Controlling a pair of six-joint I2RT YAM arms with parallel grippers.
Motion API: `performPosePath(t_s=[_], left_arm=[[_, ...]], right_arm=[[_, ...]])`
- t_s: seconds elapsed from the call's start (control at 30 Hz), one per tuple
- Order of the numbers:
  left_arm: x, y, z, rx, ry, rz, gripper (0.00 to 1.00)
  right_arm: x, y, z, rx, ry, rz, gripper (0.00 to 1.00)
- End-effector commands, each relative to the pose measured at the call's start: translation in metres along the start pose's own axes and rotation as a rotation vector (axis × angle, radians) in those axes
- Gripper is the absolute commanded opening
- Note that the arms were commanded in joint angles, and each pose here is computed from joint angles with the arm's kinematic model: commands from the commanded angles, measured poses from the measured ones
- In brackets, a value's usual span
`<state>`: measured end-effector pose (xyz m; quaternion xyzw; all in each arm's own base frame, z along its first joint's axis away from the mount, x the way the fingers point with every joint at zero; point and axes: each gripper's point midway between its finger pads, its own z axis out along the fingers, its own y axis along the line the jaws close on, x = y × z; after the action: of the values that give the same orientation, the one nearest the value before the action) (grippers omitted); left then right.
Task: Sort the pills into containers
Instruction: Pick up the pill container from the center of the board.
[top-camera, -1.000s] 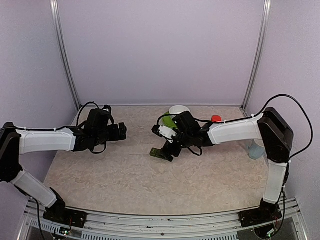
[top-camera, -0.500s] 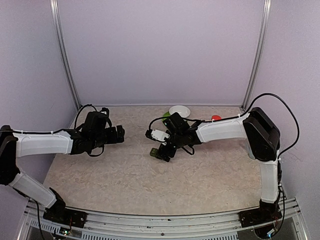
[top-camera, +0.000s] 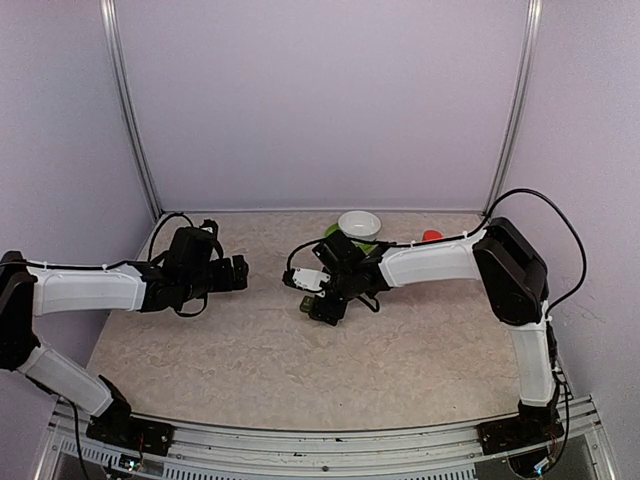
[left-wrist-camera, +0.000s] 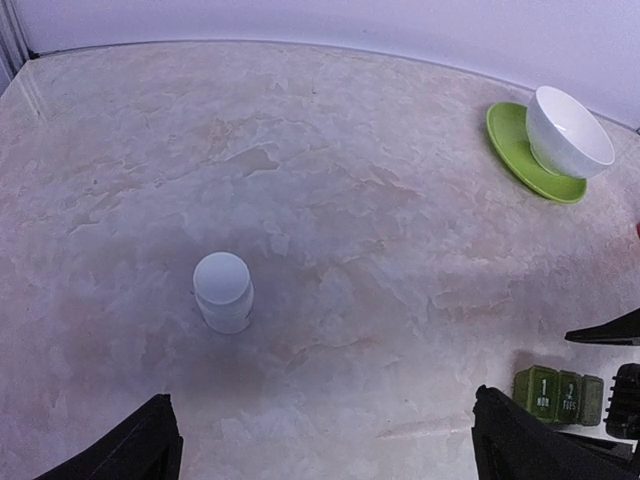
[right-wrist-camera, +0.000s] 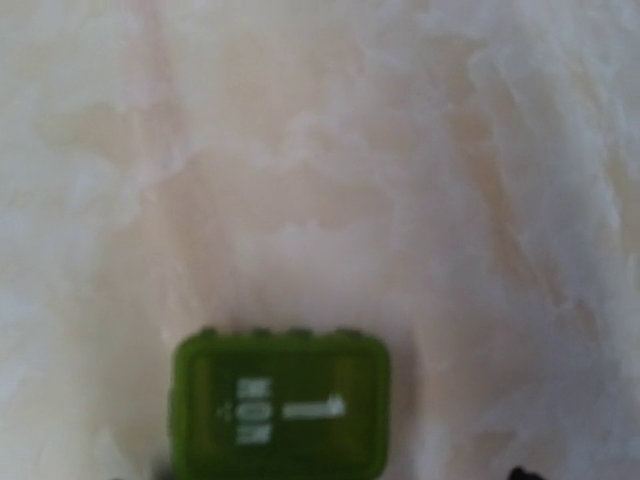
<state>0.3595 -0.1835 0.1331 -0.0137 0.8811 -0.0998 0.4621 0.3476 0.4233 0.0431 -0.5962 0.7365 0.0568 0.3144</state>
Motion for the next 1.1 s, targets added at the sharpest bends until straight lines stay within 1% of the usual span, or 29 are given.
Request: performPosePath(t_s=[0.0,0.13,0.23,0.3,0.33,0.37,0.43,0.5,0.63,0.7,0.77,0.87,1.07], left_arm=[[-0.001,-0.002,-0.002,0.012,-0.012,-0.015,0.99],[0.001,-0.001,-0.002,0.009,-0.011,-0.013,0.99],[0.003,0.001,-0.002,0.006,-0.009,-0.013,0.99],[0.004,0.002,-0.002,0.005,-0.011,-0.017,0.99],[0.004,0.002,-0.002,0.005,-0.009,-0.018,0.99],[0.005,0.002,-0.002,0.005,-0.008,-0.019,0.99],[0.007,0.002,-0.001,0.008,-0.005,-0.02,0.99],[0.008,0.002,-0.001,0.011,-0.002,-0.023,0.99],[0.009,-0.001,-0.001,0.028,0.001,-0.025,0.99],[0.009,-0.009,-0.003,0.076,0.003,-0.025,0.99],[0.01,-0.017,-0.006,0.132,0.003,-0.032,0.99],[0.011,-0.028,-0.01,0.206,0.001,-0.043,0.99],[0.011,-0.059,-0.024,0.407,0.005,-0.073,0.99]], right_arm=[[0.002,0.004,0.01,0.012,0.047,-0.045,0.78],[0.004,0.002,0.013,0.03,0.073,-0.054,0.69],[0.007,0.003,0.014,0.032,0.096,-0.064,0.59],[0.007,0.004,0.014,0.026,0.104,-0.065,0.48],[0.007,0.004,0.014,0.024,0.107,-0.064,0.46],[0.006,0.004,0.014,0.022,0.106,-0.062,0.46],[0.003,0.004,0.011,0.021,0.097,-0.061,0.38],[-0.001,0.006,0.008,0.009,0.083,-0.061,0.35],[-0.014,0.008,-0.007,-0.016,0.027,-0.055,0.24],[-0.022,0.01,-0.02,-0.026,-0.025,-0.06,0.21],[-0.029,0.01,-0.032,-0.021,-0.071,-0.067,0.21],[-0.032,0.009,-0.044,-0.009,-0.107,-0.076,0.21],[-0.043,0.011,-0.073,0.008,-0.218,-0.088,0.21]])
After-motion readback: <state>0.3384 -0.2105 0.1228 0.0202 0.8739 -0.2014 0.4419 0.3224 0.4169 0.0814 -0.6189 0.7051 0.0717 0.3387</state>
